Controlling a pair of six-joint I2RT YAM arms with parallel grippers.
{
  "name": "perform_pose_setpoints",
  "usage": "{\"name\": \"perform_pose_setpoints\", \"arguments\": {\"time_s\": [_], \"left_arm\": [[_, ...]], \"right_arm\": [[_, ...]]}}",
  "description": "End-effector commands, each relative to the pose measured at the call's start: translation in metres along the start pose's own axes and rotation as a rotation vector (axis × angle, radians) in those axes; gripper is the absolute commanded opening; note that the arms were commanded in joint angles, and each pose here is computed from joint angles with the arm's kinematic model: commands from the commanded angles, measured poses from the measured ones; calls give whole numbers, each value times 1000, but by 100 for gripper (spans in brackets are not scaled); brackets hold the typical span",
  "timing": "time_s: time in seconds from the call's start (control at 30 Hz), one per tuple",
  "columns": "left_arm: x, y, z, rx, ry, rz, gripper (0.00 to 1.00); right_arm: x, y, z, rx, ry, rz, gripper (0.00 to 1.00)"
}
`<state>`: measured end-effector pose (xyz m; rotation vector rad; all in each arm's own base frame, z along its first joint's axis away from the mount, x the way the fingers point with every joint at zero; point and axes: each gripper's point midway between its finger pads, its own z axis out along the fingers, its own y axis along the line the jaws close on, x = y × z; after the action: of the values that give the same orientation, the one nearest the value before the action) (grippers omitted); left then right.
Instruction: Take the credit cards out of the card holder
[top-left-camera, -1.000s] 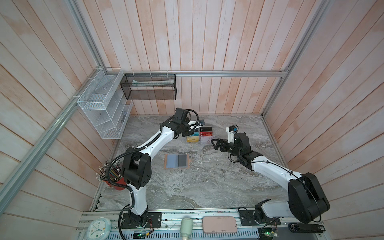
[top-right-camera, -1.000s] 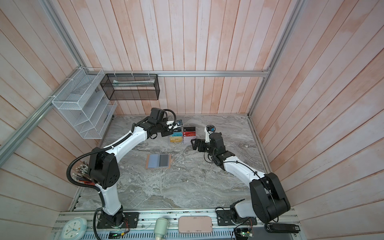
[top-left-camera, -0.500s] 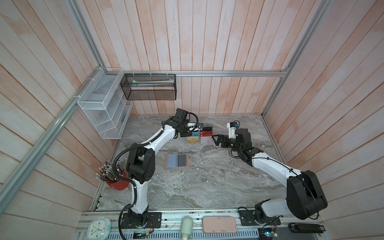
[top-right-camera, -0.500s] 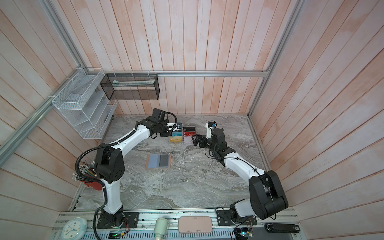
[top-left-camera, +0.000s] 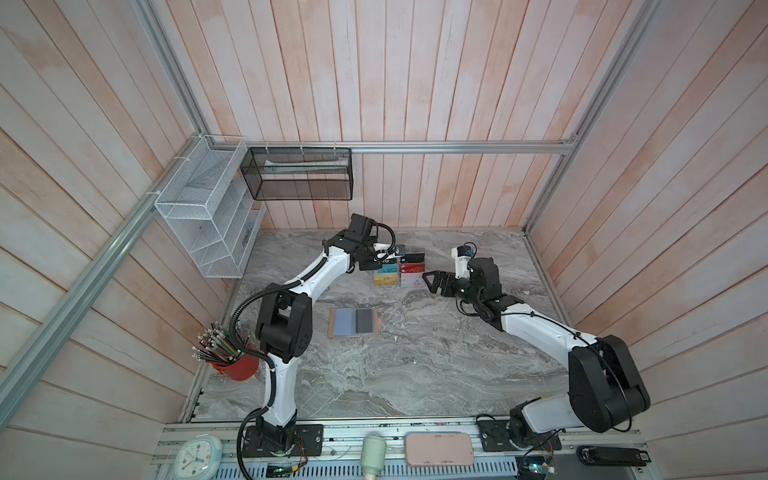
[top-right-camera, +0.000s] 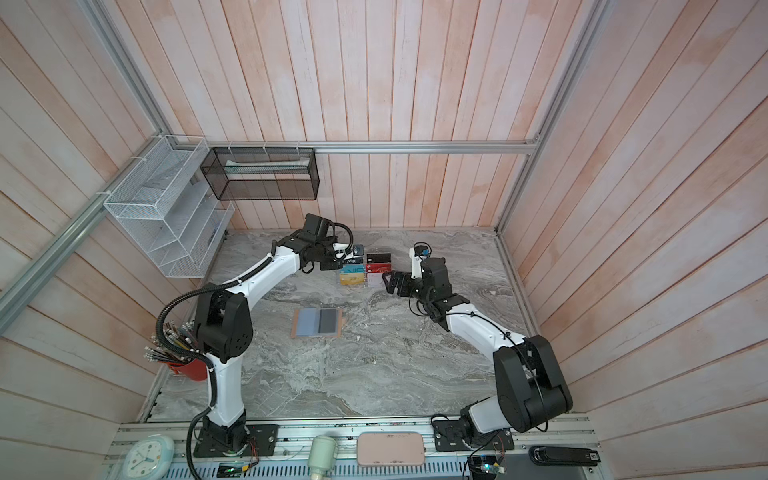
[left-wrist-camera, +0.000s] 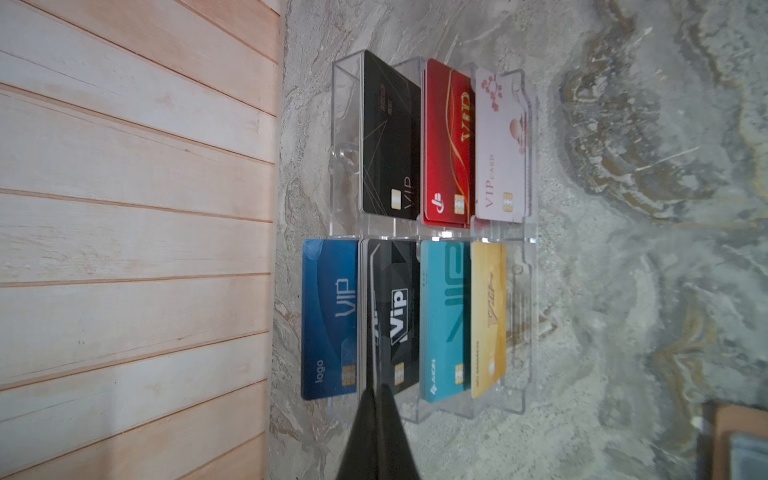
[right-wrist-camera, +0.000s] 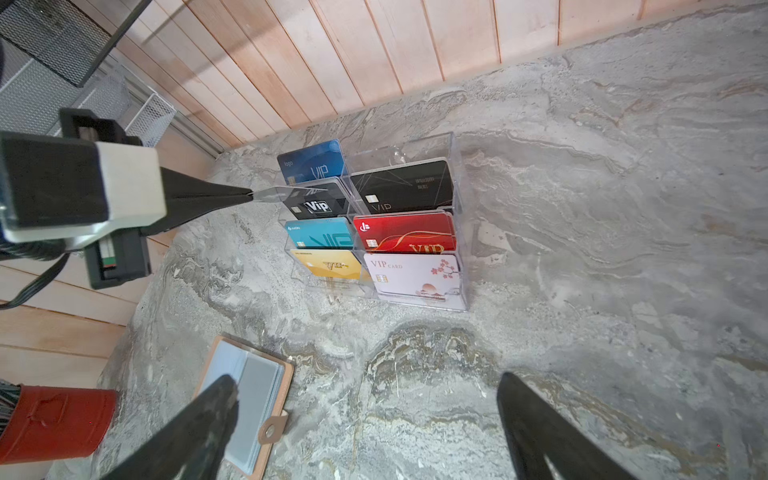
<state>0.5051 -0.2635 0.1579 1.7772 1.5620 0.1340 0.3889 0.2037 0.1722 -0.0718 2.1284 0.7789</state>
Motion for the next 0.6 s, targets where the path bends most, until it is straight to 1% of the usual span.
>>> {"name": "perform_pose_setpoints", "arguments": {"time_s": [0.0, 0.57], "left_arm": [[-1, -7, 11, 32, -12, 19, 0], [9, -10, 25, 38, 15, 44, 0]], "right_arm": [[-12, 6, 0, -21, -24, -9, 98], [-8, 6, 0, -33, -18, 1, 98]]}}
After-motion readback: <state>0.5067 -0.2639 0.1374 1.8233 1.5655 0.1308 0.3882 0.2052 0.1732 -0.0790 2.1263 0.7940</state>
